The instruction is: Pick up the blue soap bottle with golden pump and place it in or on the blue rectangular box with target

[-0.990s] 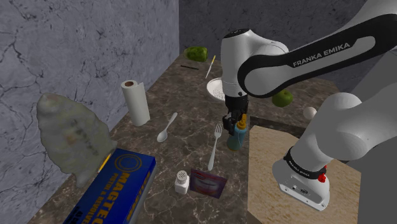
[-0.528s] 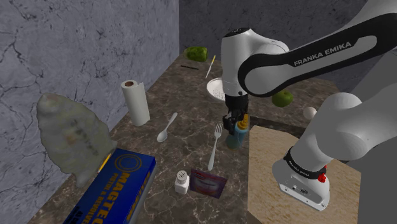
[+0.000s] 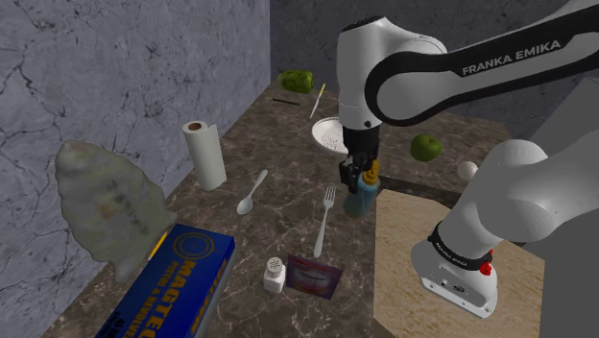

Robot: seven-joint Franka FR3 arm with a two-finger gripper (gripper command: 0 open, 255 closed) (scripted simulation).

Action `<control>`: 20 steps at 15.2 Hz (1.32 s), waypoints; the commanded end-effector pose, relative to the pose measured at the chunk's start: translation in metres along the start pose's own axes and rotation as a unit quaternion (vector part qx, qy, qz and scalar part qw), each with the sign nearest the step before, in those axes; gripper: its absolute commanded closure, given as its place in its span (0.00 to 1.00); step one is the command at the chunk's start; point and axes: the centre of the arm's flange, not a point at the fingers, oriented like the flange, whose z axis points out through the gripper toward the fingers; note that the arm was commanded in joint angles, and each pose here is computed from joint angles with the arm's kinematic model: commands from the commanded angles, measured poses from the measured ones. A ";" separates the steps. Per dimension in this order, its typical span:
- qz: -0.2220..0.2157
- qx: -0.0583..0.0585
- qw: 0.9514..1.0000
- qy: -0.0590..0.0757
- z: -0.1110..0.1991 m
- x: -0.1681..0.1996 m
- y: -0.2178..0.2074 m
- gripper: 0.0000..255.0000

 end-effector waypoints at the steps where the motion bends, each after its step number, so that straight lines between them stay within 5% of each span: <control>1: 0.000 0.000 1.000 0.000 -0.012 -0.003 0.001 1.00; 20: 0.000 0.000 1.000 0.000 -0.109 -0.026 0.007 1.00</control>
